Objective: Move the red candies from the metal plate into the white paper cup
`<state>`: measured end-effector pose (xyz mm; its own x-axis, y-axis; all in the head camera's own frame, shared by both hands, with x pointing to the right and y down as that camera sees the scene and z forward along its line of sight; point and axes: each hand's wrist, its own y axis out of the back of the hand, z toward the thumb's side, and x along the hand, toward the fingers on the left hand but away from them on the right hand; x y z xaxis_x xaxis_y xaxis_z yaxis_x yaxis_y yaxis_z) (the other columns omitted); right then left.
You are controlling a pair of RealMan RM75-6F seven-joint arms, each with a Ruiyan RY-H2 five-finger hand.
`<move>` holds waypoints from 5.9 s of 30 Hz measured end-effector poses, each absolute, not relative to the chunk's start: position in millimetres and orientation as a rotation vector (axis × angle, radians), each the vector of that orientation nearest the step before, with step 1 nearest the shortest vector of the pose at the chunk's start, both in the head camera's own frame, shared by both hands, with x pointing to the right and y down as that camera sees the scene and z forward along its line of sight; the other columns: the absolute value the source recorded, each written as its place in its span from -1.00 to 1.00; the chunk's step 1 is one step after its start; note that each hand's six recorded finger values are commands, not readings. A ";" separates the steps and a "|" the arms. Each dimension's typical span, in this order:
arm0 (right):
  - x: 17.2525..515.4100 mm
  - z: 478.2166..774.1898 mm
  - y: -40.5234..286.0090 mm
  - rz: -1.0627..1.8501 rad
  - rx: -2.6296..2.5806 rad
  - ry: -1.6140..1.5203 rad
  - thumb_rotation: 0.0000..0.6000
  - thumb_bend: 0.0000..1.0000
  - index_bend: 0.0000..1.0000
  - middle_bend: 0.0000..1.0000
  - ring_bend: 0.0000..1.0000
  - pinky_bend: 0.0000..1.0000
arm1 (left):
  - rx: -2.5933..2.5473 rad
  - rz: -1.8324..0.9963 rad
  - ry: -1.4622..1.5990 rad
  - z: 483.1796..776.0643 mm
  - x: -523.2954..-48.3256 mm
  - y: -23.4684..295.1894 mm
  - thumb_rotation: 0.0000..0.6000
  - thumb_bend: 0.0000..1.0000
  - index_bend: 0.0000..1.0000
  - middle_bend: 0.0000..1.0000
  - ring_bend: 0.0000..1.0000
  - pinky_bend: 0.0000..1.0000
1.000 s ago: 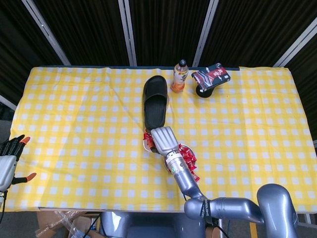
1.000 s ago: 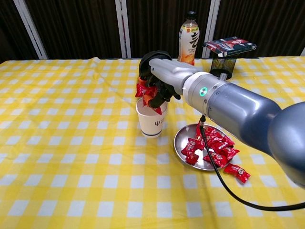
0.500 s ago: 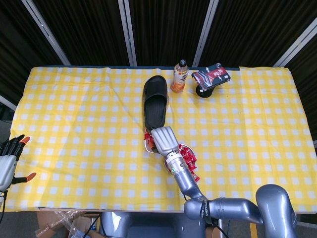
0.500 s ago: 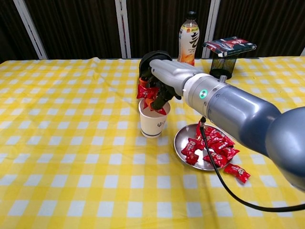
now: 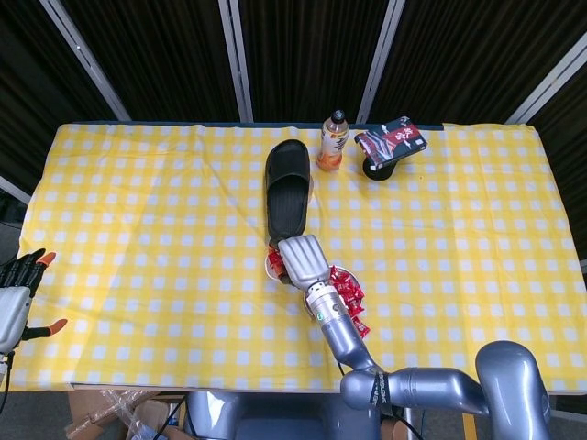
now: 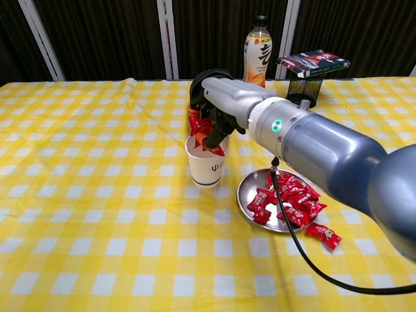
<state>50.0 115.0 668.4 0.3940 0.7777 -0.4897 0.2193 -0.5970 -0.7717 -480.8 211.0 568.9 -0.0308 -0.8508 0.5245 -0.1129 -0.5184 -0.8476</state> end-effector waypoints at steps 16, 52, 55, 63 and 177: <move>46.4 668.1 117.9 1.178 -2.037 -0.844 1.00 -0.14 -0.29 -0.11 0.06 0.48 | -1.661 -1.601 1.022 568.1 -481.0 211.0 1.00 -0.93 -1.00 -1.00 -1.00 -1.00; 153.4 616.6 173.6 1.279 -1.923 -0.748 1.00 -0.14 -0.44 0.55 0.70 0.69 | -1.627 -1.564 1.024 562.5 -478.4 212.6 1.00 -0.93 -1.00 -1.00 -1.00 -1.00; 158.8 619.9 183.0 1.295 -1.907 -0.709 1.00 -0.14 -0.38 0.59 0.74 0.69 | -1.624 -1.557 1.024 561.8 -478.1 212.9 1.00 -0.93 -0.99 -1.00 -1.00 -1.00; 167.0 621.9 204.0 1.233 -1.929 -0.636 1.00 -0.14 -0.32 0.64 0.78 0.69 | -1.619 -1.547 1.021 560.3 -477.8 214.6 1.00 -0.93 -0.98 -1.00 -1.00 -1.00; 204.3 659.4 265.8 1.374 -2.000 -0.453 1.00 0.07 -0.38 0.64 0.78 0.69 | -1.591 -1.421 1.133 546.4 -474.8 211.8 1.00 -0.92 -0.94 -1.00 -1.00 -1.00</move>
